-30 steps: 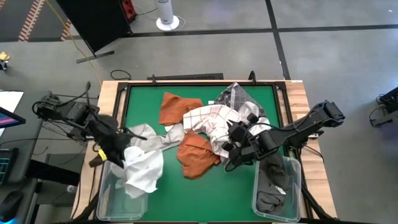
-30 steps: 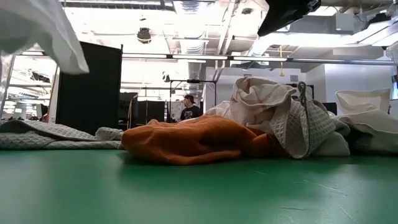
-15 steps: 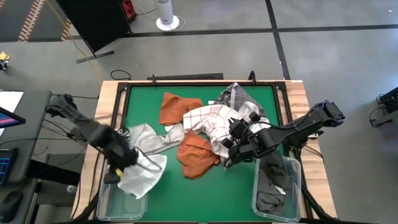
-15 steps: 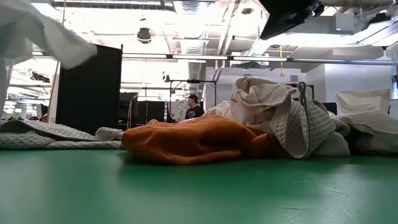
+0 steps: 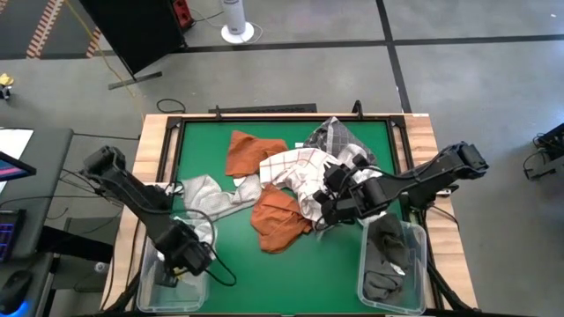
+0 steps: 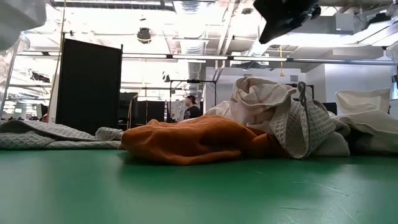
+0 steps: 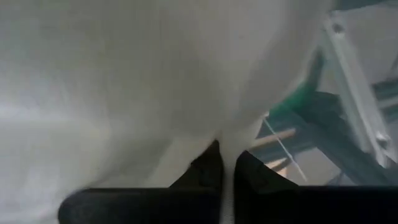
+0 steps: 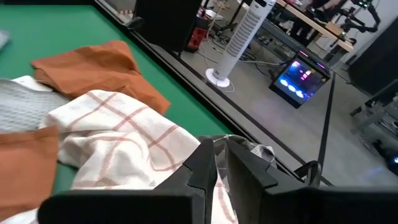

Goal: Sort towels by color in basket
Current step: Put the white towel into the left transparent bin

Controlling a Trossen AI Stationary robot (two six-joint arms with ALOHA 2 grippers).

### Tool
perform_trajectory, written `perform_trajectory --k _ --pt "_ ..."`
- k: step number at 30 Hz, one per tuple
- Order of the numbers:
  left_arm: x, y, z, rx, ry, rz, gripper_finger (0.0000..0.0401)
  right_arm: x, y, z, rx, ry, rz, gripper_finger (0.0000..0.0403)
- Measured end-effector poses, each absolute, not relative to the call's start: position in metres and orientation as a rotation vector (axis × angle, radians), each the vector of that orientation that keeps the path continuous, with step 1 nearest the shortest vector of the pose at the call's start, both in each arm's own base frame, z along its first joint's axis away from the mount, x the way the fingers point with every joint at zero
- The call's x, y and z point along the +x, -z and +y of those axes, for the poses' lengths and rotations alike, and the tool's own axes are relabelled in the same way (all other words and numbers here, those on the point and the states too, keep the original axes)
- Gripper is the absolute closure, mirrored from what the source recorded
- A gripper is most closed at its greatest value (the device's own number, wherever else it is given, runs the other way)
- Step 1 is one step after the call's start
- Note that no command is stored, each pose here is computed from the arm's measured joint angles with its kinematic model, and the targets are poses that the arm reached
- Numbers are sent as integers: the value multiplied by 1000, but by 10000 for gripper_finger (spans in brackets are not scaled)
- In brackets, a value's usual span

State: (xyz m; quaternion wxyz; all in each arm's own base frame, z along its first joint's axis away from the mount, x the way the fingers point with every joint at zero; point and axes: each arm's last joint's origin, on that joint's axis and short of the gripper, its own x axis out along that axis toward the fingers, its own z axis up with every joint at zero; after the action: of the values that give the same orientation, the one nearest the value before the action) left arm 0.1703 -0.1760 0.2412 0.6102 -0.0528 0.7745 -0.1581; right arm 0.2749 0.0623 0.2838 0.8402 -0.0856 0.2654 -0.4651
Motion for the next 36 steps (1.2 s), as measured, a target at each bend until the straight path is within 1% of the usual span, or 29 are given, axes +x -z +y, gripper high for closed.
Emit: perform_trajectory --k 5,10,12,20,25,28,32,36 --pt "179 -218 -184 -103 268 1869 401 277 -284 57 -175 1001 560 330" --pt "181 -211 -191 -37 307 1846 401 283 -287 58 -172 971 547 330" --pt "182 -211 -192 -36 321 1826 401 285 -287 59 -169 960 539 330" --pt "172 -228 -189 -97 277 1780 401 285 -287 68 -128 897 545 330" --pt "165 -229 -195 -50 241 1742 397 283 -287 76 -107 873 527 330" --pt "162 -228 -197 -19 213 1710 376 283 -288 80 -104 862 521 330" --pt "160 -228 -198 -13 171 1696 333 283 -288 82 -98 854 512 330" --pt "158 -229 -199 -33 200 1742 289 283 -288 83 -99 849 512 330"
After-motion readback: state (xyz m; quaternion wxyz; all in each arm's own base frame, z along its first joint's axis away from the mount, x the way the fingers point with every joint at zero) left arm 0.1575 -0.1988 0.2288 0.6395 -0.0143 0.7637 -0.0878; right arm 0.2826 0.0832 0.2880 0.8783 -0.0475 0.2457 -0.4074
